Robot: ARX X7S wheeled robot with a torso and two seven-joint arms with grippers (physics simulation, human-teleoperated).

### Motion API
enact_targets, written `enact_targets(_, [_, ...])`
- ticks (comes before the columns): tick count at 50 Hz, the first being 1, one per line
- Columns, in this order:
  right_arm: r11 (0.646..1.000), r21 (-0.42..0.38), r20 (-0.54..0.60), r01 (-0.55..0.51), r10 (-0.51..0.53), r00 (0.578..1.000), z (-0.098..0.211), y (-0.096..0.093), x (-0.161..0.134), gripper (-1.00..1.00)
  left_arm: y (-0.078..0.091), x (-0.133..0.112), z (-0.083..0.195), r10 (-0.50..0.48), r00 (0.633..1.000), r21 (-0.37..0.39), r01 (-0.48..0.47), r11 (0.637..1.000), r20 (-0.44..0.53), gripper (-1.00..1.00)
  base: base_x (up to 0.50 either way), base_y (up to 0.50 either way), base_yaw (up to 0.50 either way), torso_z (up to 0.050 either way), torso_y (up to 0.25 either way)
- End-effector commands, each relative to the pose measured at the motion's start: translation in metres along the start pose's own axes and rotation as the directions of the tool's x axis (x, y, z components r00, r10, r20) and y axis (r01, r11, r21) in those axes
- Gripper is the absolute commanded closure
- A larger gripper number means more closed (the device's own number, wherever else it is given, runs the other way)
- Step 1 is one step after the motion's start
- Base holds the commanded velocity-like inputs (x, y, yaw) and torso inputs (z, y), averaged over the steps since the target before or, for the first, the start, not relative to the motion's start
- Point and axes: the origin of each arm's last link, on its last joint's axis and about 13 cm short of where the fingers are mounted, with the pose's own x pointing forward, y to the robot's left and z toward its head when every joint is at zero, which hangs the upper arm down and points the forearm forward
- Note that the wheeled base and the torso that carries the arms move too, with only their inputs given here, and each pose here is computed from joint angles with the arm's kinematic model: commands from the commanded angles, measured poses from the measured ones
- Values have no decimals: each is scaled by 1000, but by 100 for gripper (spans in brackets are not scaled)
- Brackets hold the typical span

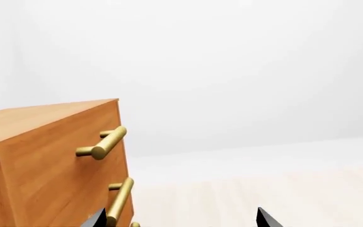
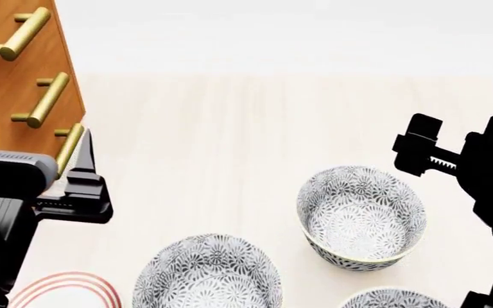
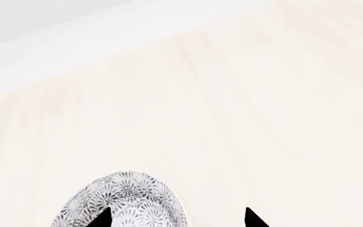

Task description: Stack the bowl at the front on the bowl in the middle.

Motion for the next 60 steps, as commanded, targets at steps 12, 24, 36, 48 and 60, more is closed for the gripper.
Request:
enact_targets(12, [1000, 19, -77, 7, -6, 997, -12, -8, 15, -100, -1, 0, -1, -3, 1000, 7, 3, 1000, -6, -100, 0, 0, 0, 0, 0])
enact_targets(24, [1000, 12, -107, 4, -3, 994, -20, -9, 22, -100, -2, 0, -4, -5, 1000, 12, 6, 1000, -11, -100, 0, 0, 0, 0, 0])
enact_targets(36, [1000, -7, -136, 0, 0, 991, -25, -7, 29, -100, -2, 0, -5, -7, 1000, 15, 7, 1000, -15, -100, 0, 0, 0, 0, 0])
enact_targets(48, [1000, -28, -178, -14, 9, 984, -31, -6, 36, -100, -2, 1, -6, -6, 1000, 15, 6, 1000, -19, -100, 0, 0, 0, 0, 0])
enact_targets(60, [999, -40, -212, -18, 9, 977, -38, -5, 42, -100, -2, 0, -8, -5, 1000, 19, 6, 1000, -22, -100, 0, 0, 0, 0, 0])
